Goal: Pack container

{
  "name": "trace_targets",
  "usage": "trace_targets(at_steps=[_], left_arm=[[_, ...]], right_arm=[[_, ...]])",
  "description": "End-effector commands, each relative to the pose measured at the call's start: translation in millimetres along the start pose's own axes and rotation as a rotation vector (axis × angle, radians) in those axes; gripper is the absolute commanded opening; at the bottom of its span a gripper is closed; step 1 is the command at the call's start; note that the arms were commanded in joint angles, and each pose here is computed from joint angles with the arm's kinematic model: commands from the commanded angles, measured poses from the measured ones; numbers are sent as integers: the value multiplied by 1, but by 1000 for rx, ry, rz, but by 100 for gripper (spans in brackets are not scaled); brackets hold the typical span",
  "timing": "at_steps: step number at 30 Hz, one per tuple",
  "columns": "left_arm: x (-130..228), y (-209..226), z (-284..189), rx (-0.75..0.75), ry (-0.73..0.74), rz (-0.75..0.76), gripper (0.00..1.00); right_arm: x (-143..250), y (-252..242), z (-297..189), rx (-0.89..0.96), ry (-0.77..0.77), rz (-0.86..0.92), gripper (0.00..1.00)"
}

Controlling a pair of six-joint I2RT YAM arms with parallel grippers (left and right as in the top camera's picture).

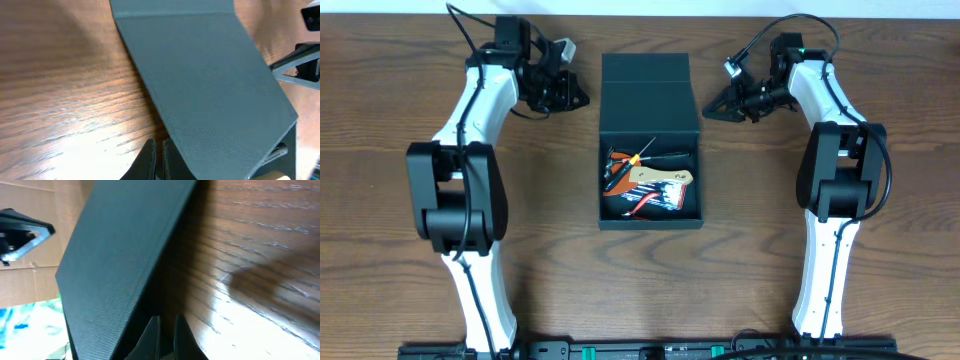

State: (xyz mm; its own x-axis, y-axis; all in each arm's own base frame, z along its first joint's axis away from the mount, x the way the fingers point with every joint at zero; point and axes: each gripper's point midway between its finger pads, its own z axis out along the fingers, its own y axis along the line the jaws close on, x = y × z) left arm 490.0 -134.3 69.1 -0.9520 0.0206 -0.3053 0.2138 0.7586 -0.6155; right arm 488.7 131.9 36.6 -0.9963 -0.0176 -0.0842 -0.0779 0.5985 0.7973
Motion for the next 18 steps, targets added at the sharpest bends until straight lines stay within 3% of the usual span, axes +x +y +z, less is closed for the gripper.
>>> trace_targets(at_steps=[1,4,11,18], left_arm=[[8,-3,20,125,41,-56,6],[9,-12,30,242,51,-99,6],[3,-22,35,363,42,-140,6],[5,-20,39,366,48,-155,6]], right_arm=[[-4,3,-1,13,-5,3,1],[-3,5,0,4,-3,2,1],[-5,20,2,-73,-10,-22,1],[-5,24,7,-74,-3,-38,1]])
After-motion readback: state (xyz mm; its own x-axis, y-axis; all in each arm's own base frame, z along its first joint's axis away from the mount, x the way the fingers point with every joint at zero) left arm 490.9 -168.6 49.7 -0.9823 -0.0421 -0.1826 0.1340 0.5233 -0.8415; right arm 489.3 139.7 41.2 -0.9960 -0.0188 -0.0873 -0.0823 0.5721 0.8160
